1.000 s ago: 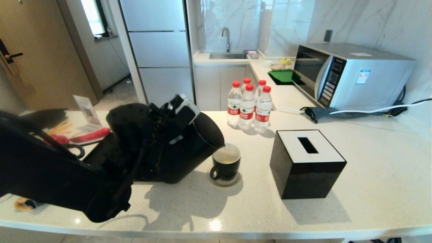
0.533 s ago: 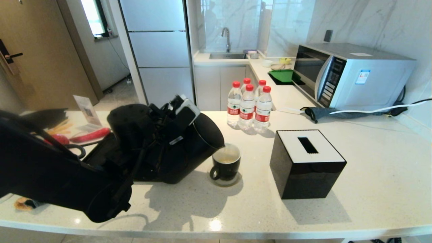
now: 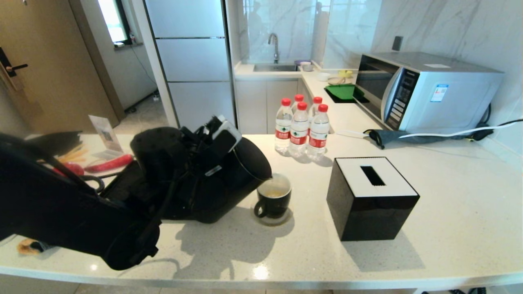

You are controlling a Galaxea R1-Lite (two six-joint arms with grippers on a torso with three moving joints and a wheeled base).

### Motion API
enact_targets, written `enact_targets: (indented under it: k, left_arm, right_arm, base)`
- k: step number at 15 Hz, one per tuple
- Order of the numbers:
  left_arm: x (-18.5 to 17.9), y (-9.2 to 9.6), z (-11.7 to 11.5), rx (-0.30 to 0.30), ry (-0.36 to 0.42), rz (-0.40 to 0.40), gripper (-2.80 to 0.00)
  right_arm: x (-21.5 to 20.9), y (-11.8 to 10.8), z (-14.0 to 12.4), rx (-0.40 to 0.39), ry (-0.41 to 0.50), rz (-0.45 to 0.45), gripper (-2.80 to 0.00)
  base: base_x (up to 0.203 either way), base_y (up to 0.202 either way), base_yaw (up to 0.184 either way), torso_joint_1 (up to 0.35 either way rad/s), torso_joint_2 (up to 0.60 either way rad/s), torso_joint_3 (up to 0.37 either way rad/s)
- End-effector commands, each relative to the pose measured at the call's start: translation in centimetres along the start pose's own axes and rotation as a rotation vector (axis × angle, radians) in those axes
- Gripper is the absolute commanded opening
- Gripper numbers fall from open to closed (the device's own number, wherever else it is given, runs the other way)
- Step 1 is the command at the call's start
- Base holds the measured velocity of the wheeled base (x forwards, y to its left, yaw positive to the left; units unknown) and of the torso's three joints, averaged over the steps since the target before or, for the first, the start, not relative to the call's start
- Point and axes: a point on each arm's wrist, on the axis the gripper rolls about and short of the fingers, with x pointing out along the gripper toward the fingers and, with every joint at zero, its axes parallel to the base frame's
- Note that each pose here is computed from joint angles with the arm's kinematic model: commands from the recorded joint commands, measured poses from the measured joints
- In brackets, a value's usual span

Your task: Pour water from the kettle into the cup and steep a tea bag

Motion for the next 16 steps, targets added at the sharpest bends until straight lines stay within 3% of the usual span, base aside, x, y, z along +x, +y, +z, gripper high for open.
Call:
enact_targets:
  k: [1,11,16]
  left_arm:
    - [0.0,0.1,0.0,-0.003,0.002,0.009,-2.8]
    - [-0.2,1.3,0.1,-0.087,-0.008,0.035,-2.8]
    - [-0.7,2.5,0.7,-0.183,-0.029,0.063,-2.8]
  right_arm:
    - [0.0,0.0,0.0,-0.001,0.002,0.001,-2.8]
    - [0.0,0.0,0.0,-0.001,0.002,0.001,-2.8]
    - [0.0,0.0,0.0,-0.001,0.002,0.001,-2.8]
  base:
    - [0.0,0.0,0.0,0.0,0.0,0.0]
    - [0.0,0.0,0.0,0.0,0.0,0.0]
    - [0.0,0.0,0.0,0.0,0.0,0.0]
